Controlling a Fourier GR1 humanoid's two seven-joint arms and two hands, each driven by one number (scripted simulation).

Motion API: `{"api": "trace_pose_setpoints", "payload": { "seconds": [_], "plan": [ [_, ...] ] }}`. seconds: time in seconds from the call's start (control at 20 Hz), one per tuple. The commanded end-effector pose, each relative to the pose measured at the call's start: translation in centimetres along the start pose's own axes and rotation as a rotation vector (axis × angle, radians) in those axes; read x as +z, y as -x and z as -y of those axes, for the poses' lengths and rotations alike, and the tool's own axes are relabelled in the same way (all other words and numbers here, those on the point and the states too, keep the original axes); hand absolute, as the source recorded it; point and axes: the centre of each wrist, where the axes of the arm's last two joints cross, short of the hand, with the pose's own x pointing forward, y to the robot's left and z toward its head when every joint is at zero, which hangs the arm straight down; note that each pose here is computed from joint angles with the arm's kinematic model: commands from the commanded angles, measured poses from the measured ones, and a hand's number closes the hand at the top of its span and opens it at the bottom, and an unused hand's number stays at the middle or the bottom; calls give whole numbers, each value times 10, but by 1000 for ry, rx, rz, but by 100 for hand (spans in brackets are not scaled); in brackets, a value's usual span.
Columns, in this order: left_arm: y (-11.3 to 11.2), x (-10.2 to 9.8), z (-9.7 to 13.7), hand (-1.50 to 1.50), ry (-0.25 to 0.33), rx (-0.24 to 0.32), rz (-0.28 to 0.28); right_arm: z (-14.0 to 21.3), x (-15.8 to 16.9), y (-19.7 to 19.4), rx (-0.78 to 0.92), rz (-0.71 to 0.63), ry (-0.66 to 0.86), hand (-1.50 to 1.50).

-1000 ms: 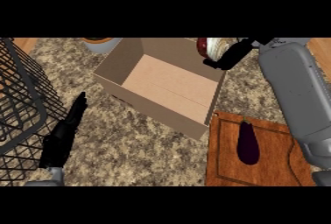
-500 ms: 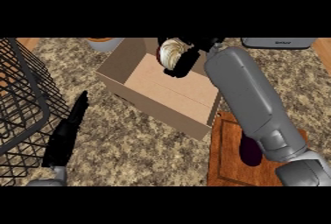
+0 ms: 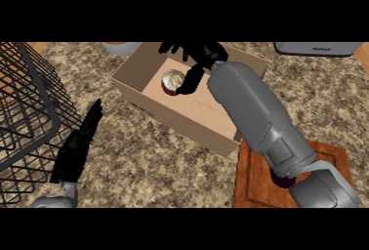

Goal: Pick the cupcake from the cutting board and place it in the cardboard box

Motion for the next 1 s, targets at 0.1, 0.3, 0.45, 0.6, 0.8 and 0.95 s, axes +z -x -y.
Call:
{"api": "trace_pose_setpoints", "payload": {
  "seconds": [0.1, 0.3, 0.45, 0.6, 0.8, 0.95],
  "plan": [
    [-5, -3, -28, 0, -49, -41, -36, -16, 0, 15, -85, -18, 41, -150],
    [10, 14, -25, 0, -31, -54, -48, -10, 3, 22, -280, 5, 185, -150],
    [6, 5, -3, 0, -30, -46, -24, 0, 1, 19, -394, -8, 322, -150],
    [7, 0, -18, 0, -68, -47, -44, 7, 12, 43, -538, 25, 373, -150],
    [11, 7, -29, 0, -66, -23, -40, 36, 26, 65, -685, 43, 442, -150],
    [6, 5, -27, 0, -57, -35, -43, 71, 43, 86, -717, 9, 535, -150]
  ]
}}
